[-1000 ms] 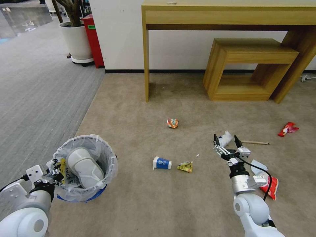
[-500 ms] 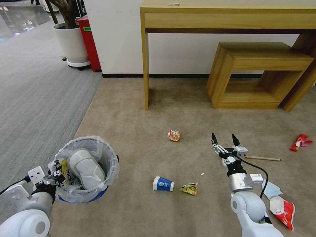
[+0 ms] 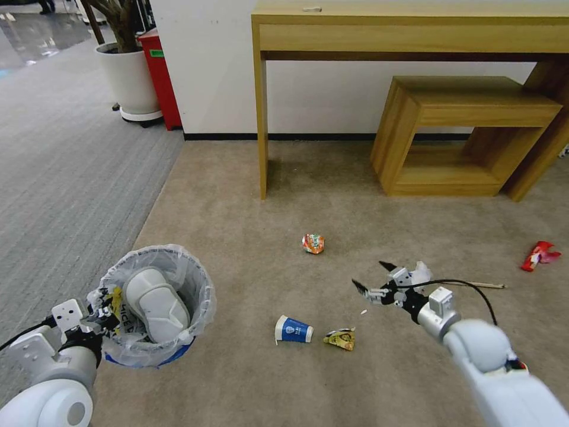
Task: Pick up the trash bin and place the garbage on the floor into it.
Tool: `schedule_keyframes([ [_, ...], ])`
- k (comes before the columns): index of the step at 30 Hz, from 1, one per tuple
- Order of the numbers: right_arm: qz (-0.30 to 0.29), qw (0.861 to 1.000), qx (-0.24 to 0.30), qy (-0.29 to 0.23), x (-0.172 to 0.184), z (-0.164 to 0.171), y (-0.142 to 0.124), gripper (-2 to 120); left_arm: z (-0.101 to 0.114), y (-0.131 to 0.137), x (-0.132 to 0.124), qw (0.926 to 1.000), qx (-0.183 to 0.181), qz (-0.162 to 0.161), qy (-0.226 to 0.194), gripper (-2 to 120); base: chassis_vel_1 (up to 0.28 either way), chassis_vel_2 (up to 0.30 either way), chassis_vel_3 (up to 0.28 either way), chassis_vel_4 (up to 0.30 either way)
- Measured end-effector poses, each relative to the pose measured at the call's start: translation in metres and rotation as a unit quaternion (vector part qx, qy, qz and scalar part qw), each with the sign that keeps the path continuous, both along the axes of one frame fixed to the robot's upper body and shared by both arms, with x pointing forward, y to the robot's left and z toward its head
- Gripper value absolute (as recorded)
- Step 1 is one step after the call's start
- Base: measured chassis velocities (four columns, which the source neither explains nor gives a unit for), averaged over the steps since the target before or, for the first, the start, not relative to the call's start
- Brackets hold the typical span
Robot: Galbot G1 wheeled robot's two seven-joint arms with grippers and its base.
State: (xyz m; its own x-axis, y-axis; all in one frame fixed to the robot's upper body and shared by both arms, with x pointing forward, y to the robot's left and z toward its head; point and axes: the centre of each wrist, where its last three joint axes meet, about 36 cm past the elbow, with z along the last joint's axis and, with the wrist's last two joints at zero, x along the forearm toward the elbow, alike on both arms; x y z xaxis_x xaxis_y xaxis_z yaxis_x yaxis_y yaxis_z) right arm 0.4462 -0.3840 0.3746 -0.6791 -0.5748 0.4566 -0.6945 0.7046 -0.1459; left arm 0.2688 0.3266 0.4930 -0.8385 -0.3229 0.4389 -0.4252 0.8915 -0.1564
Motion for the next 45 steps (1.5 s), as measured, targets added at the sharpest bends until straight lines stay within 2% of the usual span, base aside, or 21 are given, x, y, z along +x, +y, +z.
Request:
schedule_keyframes([
  [5, 0.063, 0.997, -0.008, 0.046, 0.030, -0.030, -0.012, 100, -0.001, -0.003, 0.000, 1.0000, 0.002, 0.000, 0.001, 1, 0.000, 0.000, 0.000, 0.000],
  [7, 0.068, 0.996, -0.009, 0.050, 0.032, -0.032, -0.013, 100, -0.001, -0.003, 0.000, 1.0000, 0.003, 0.000, 0.001, 1, 0.000, 0.000, 0.000, 0.000],
  [10, 0.116, 0.989, -0.021, 0.084, 0.041, -0.062, -0.016, 100, -0.003, -0.005, 0.000, 1.0000, 0.005, 0.001, 0.002, 1, 0.000, 0.000, 0.000, 0.000],
  [11, 0.116, 0.989, -0.021, 0.084, 0.041, -0.062, -0.016, 100, -0.003, -0.005, 0.000, 1.0000, 0.005, 0.001, 0.002, 1, 0.000, 0.000, 0.000, 0.000],
  [14, 0.136, 0.983, -0.034, 0.121, 0.040, -0.096, -0.014, 100, -0.007, -0.009, 0.002, 1.0000, 0.005, 0.000, 0.006, 1, 0.000, 0.000, 0.000, 0.000],
  [15, 0.136, 0.983, -0.034, 0.121, 0.040, -0.096, -0.014, 100, -0.007, -0.009, 0.002, 1.0000, 0.005, 0.000, 0.006, 1, 0.000, 0.000, 0.000, 0.000],
  [18, 0.141, 0.981, -0.038, 0.130, 0.041, -0.111, -0.008, 100, -0.008, -0.010, 0.003, 1.0000, 0.005, -0.001, 0.007, 1, 0.000, 0.000, 0.000, 0.000],
  [21, 0.130, 0.983, -0.027, 0.129, 0.043, -0.132, 0.015, 100, -0.009, -0.012, 0.005, 1.0000, 0.005, -0.003, 0.008, 1, 0.000, 0.000, 0.000, 0.000],
  [22, 0.130, 0.983, -0.027, 0.129, 0.043, -0.132, 0.015, 100, -0.009, -0.012, 0.005, 1.0000, 0.005, -0.003, 0.008, 1, 0.000, 0.000, 0.000, 0.000],
  [25, 0.130, 0.983, -0.015, 0.129, 0.046, -0.151, 0.043, 100, -0.010, -0.012, 0.005, 0.9999, 0.006, -0.003, 0.008, 1, 0.000, 0.000, 0.000, 0.000],
  [32, 0.134, 0.981, -0.044, 0.137, 0.052, -0.166, 0.058, 100, -0.011, -0.007, 0.005, 0.9999, 0.008, 0.000, 0.011, 1, 0.000, 0.000, 0.000, 0.000],
  [45, 0.134, 0.976, -0.085, 0.148, 0.054, -0.165, 0.045, 98, -0.014, -0.007, 0.009, 0.9999, 0.004, -0.001, 0.010, 1, 0.000, 0.000, 0.000, 0.000],
])
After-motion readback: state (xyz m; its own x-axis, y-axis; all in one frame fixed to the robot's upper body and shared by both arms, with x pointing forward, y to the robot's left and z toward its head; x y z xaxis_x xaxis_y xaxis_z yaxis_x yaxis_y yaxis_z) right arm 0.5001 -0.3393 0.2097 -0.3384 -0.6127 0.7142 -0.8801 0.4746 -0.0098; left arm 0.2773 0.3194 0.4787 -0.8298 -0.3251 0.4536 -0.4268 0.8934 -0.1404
